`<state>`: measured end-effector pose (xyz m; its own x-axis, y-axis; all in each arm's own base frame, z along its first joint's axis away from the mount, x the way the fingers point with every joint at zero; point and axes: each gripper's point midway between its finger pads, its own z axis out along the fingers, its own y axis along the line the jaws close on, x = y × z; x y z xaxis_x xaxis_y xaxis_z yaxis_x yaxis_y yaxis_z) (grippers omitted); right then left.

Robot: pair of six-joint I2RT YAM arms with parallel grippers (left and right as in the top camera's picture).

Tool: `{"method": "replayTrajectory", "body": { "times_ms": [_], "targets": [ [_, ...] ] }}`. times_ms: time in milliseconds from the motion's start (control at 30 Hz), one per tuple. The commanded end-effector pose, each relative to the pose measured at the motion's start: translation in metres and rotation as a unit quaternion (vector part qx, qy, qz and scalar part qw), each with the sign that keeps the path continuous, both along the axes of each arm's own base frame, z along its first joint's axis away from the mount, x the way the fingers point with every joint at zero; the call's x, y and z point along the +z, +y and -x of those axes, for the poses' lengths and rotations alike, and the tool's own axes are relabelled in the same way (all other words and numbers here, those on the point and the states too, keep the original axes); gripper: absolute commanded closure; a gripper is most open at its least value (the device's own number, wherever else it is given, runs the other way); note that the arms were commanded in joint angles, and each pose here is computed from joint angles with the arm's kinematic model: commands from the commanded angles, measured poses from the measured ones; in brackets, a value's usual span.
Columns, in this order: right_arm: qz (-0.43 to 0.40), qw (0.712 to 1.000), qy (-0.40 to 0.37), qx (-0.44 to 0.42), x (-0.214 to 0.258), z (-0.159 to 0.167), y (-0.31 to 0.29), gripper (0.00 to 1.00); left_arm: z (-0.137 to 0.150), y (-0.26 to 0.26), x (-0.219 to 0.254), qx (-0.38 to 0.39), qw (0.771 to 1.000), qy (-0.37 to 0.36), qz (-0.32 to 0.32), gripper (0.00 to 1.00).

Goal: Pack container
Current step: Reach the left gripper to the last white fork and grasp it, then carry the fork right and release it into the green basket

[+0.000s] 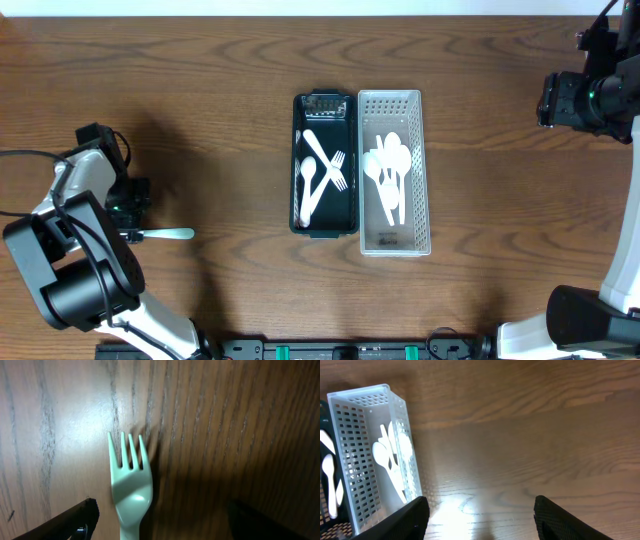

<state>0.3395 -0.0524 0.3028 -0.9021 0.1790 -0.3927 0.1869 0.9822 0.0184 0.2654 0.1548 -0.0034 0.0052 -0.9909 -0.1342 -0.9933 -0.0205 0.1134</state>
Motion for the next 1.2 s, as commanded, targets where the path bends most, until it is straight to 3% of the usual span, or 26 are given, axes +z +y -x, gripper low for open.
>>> {"method": "replayTrajectory", "body": {
  "times_ms": [0, 367, 800, 900, 1167],
  "targets": [
    [0.004, 1.0, 0.002, -0.005, -0.001, 0.0, -0.004, 0.3, 0.031, -0.038, -0.035, -0.031, 0.993, 0.058, 0.096, 0.14],
    [0.004, 1.0, 0.002, -0.005, -0.001, 0.0, -0.004, 0.3, 0.037, -0.053, -0.033, -0.024, 0.988, 0.064, 0.135, 0.12],
    [0.003, 1.0, 0.005, -0.005, -0.002, 0.002, -0.004, 0.3, 0.036, -0.041, -0.034, -0.031, 0.992, 0.066, 0.103, 0.15],
    [0.005, 1.0, 0.006, -0.001, -0.002, 0.002, -0.004, 0.29, 0.029, -0.037, -0.036, -0.057, 0.992, 0.053, 0.098, 0.22],
    [0.005, 1.0, 0.008, 0.0, -0.002, 0.003, -0.004, 0.3, 0.023, -0.034, -0.039, -0.064, 0.993, 0.039, 0.091, 0.23]
  ]
}}
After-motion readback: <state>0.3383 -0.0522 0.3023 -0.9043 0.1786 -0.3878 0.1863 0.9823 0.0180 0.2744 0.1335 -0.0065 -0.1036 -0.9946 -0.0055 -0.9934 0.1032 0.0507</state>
